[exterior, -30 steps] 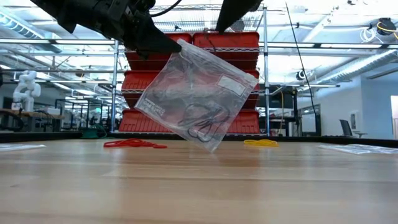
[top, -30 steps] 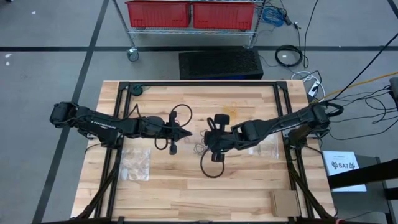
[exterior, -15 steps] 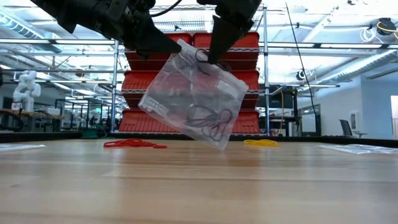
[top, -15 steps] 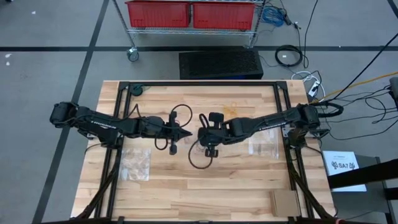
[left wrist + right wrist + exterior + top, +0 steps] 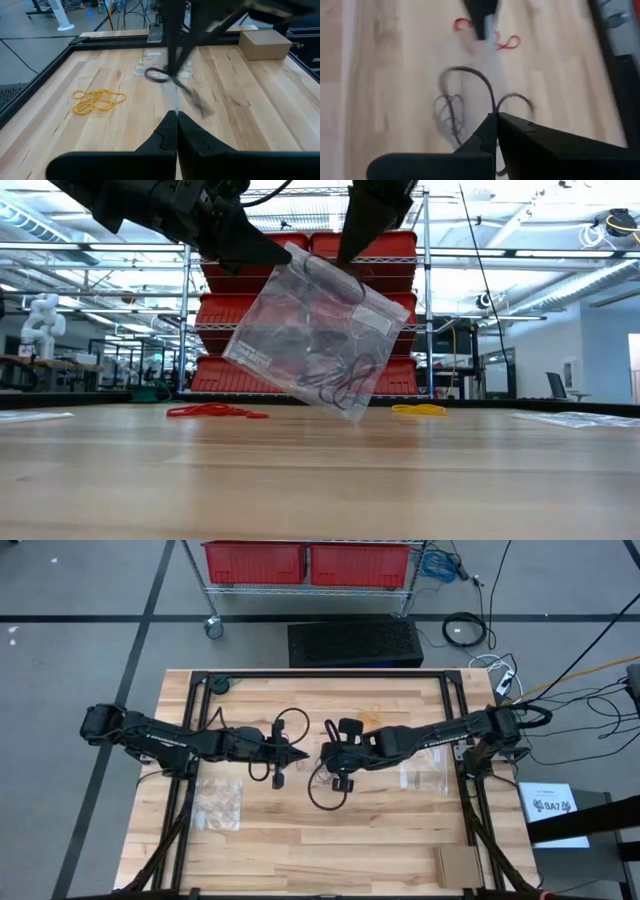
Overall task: Sort rubber bands
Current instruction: Put the purple rubber band into the top right transparent zip bag
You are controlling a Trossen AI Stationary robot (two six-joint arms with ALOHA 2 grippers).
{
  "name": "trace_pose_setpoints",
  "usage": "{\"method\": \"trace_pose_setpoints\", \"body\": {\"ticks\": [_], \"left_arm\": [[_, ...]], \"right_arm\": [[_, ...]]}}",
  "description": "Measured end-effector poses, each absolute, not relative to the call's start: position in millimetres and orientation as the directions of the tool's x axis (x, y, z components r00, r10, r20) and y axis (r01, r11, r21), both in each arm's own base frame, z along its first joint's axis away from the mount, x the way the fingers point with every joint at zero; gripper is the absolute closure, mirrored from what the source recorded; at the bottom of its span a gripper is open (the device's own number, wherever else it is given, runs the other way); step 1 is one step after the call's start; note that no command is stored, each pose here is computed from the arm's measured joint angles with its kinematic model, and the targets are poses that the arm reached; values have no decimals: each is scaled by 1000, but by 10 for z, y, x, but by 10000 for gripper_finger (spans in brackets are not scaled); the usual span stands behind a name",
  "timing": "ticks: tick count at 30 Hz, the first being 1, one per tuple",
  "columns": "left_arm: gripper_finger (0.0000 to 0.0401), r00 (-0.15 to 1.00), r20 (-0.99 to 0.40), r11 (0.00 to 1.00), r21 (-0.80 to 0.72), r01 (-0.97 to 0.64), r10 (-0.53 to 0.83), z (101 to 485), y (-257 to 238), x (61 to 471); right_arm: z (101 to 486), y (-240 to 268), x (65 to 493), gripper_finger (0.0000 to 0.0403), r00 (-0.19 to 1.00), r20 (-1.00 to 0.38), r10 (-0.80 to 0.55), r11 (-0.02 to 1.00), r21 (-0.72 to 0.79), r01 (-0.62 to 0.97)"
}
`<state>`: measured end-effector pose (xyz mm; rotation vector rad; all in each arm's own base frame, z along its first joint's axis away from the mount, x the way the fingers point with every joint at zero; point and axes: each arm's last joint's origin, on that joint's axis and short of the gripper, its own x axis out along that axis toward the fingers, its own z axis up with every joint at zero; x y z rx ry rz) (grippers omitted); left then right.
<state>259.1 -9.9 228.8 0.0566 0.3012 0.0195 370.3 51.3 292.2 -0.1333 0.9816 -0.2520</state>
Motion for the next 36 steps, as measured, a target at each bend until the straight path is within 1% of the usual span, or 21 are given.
{"method": "trace_pose_setpoints", "body": {"ticks": [10, 14, 20, 25, 29, 36], "left_arm": [[401, 955, -297, 998, 59, -10, 27, 2286, -99, 2590], [401, 955, -296, 998, 59, -10, 27, 2287, -99, 2590], [401, 955, -296, 998, 59, -10, 27, 2287, -99, 2590], [401, 955, -296, 998, 59, -9, 27, 2288, -101, 2591], [401, 955, -296, 998, 60, -10, 27, 2288, -100, 2591], [401, 955, -295, 998, 59, -10, 27, 2289, -100, 2591]], "right_arm": [[2827, 475, 3759, 403, 506, -828, -240, 971, -192, 144], [2850, 407, 3750, 403, 501, -809, -306, 951, -238, 197], [2862, 299, 3788, 403, 517, -793, -323, 946, -251, 206], [2883, 268, 3846, 403, 569, -792, -220, 975, -164, 149], [2882, 292, 3853, 403, 578, -801, -158, 987, -118, 106], [2881, 308, 3859, 403, 584, -806, -99, 994, -52, 97]]}}
